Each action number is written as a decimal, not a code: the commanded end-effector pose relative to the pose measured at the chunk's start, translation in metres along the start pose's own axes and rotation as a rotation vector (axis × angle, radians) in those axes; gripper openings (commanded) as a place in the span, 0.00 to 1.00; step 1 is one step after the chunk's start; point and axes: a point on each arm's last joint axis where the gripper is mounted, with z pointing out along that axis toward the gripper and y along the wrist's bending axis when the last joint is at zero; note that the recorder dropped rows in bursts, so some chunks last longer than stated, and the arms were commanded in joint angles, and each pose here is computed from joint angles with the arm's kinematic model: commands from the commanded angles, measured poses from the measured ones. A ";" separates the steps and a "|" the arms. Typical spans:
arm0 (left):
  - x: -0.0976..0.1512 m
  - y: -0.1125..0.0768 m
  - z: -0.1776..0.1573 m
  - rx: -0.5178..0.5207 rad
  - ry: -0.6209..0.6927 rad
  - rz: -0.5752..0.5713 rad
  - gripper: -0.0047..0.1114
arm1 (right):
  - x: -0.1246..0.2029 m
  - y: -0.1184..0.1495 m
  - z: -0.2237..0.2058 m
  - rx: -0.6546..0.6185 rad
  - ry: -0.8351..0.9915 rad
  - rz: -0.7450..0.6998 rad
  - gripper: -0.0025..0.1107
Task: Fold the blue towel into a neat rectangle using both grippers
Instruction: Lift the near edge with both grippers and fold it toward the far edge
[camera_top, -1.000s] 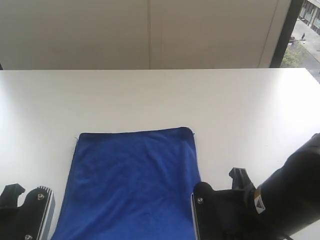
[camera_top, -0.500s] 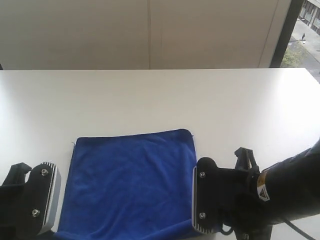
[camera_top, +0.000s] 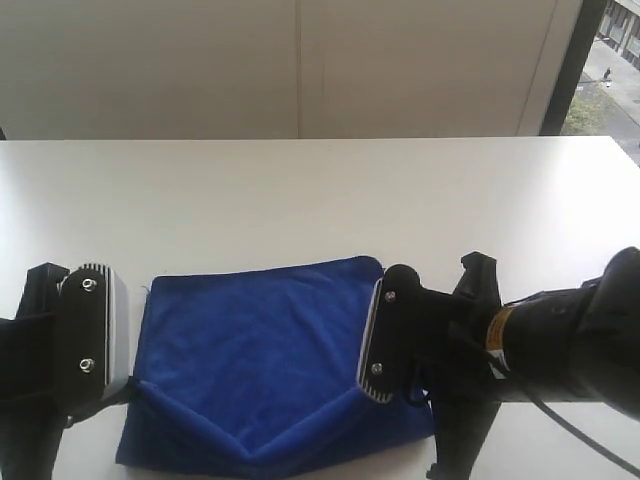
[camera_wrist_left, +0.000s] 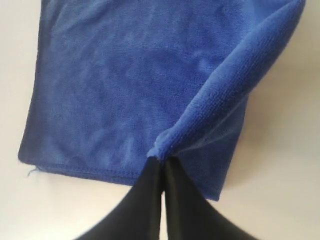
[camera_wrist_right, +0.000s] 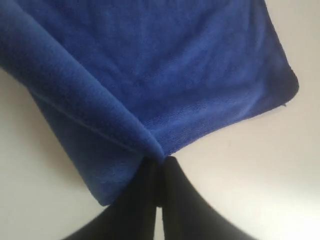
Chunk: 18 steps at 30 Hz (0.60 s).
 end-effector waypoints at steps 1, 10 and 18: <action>0.012 0.010 0.005 -0.015 0.054 -0.103 0.04 | -0.002 -0.013 0.003 0.044 -0.028 0.044 0.02; 0.018 0.031 0.032 -0.146 0.056 -0.134 0.04 | -0.013 -0.045 0.028 0.085 -0.032 0.094 0.02; 0.028 0.046 0.059 -0.256 0.067 -0.151 0.04 | -0.015 -0.069 0.056 0.113 -0.040 0.135 0.02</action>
